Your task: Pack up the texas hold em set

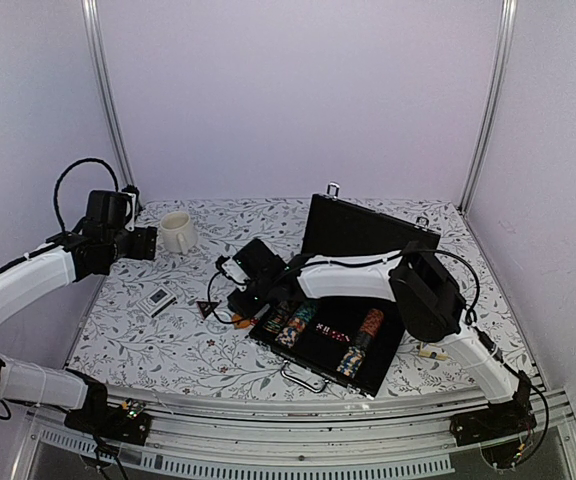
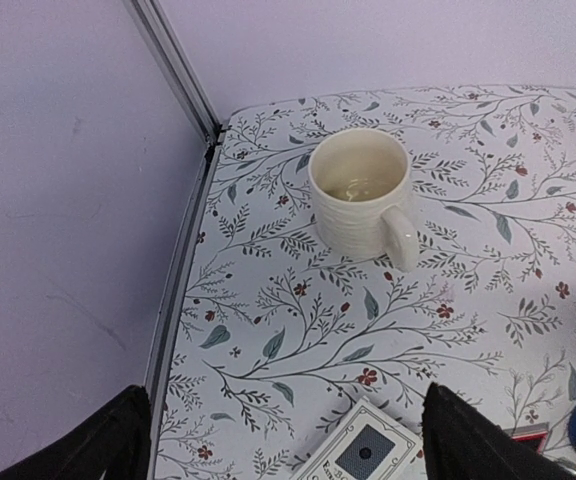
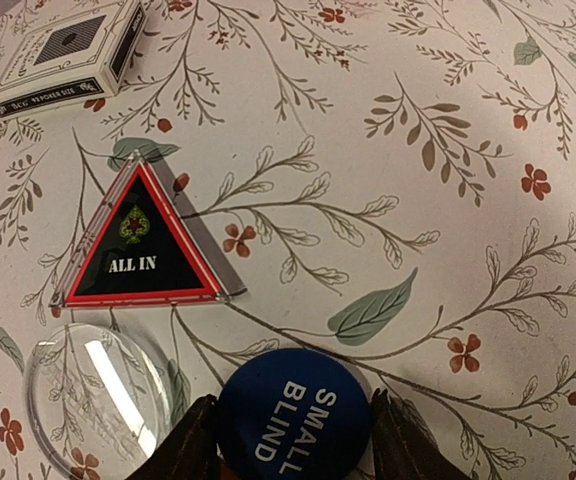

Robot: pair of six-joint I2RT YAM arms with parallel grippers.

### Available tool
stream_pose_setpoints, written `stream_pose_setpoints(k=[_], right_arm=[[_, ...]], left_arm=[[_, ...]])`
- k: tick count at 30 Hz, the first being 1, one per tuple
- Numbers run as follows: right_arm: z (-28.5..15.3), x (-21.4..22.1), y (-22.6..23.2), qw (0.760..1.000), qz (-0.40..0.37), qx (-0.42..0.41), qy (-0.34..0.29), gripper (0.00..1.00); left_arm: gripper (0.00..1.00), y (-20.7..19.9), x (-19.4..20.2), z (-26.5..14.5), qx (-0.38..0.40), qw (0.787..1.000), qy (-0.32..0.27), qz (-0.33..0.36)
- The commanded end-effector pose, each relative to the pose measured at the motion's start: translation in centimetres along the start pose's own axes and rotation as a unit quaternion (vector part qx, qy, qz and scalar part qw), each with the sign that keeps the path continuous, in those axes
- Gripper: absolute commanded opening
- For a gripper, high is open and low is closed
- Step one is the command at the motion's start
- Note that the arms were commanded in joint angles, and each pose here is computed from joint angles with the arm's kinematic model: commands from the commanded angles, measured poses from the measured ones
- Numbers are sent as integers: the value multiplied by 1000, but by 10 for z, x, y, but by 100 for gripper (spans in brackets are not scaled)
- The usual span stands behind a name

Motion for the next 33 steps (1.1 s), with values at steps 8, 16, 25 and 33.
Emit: stream_pose_setpoints(k=[8,16,25,33], right_arm=[[-51,-41,-3,999,21,-2,-40,49],[-63,-41,7,999,13,-4,-36,49],[-125,-27,0,999,23,38,-26,48],[-167,49,7,996,58,49,38,48]], left_arm=[[94,-4,-11,-2,17,1000,-12,-18],[94,-4,-11,-2,16,1000,-12,-19],[94,-4,-11,-3,17,1000,-13,-18],[94,-2,-12,-5,16,1000,-15,-19]])
Point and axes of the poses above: each gripper's point midway between its finger pads, its own z axis out along the fingers, its own y axis along the line the jaws close on, x = y × z, the point moved 5 cm from there along -z, back along the fingers, and after that the axes turned 15 degrees about -z, right-handed, at the moved point
